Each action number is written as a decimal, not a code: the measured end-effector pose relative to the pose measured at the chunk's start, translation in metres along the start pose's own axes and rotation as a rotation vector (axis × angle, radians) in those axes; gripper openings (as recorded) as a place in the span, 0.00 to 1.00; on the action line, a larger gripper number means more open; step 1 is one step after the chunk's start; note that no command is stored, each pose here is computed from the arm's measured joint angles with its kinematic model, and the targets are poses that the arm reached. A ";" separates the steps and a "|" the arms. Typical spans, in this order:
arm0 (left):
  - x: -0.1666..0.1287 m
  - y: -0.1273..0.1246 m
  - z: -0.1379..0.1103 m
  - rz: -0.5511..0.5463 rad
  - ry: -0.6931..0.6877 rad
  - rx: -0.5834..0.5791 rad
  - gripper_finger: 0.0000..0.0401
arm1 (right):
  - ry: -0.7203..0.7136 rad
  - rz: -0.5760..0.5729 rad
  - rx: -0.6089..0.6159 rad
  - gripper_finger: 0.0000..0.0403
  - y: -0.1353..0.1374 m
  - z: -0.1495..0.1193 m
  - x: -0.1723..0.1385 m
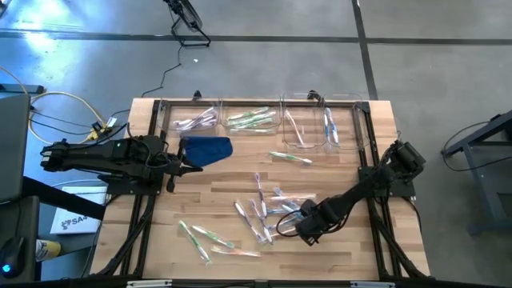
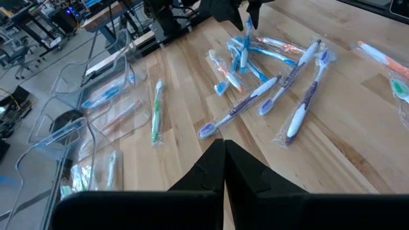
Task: Pick & Place Toothbrushes
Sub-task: Put the blue toothbrush into the right transparent bin
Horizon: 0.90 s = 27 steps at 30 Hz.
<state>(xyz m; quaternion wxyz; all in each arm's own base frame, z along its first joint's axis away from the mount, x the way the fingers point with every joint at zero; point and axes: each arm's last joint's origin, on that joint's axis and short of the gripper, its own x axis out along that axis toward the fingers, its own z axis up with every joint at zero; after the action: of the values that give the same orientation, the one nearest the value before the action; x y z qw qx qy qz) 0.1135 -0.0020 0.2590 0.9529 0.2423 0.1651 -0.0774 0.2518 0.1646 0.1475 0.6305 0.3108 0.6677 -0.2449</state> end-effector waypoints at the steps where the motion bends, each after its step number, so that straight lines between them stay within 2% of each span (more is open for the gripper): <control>1: 0.000 0.000 0.000 0.000 0.000 0.000 0.00 | -0.007 -0.001 0.000 0.41 0.000 0.000 0.000; 9: 0.000 0.000 0.000 0.001 0.000 0.000 0.00 | -0.014 0.000 0.001 0.17 0.000 0.000 0.000; 14: 0.000 0.000 0.000 0.002 0.000 0.000 0.00 | -0.015 0.000 0.002 0.06 0.000 0.000 0.000; 23: 0.000 0.000 0.000 0.002 0.001 0.000 0.00 | 0.045 0.016 0.002 0.05 0.000 -0.001 -0.001; 27: 0.000 0.000 0.000 0.002 0.001 0.000 0.00 | 0.028 0.053 -0.003 0.04 0.000 -0.002 -0.009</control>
<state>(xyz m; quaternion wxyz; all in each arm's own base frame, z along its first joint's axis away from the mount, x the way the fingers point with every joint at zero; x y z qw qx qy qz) 0.1135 -0.0019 0.2591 0.9529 0.2427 0.1652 -0.0763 0.2509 0.1653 0.1571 0.6277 0.3311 0.6684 -0.2228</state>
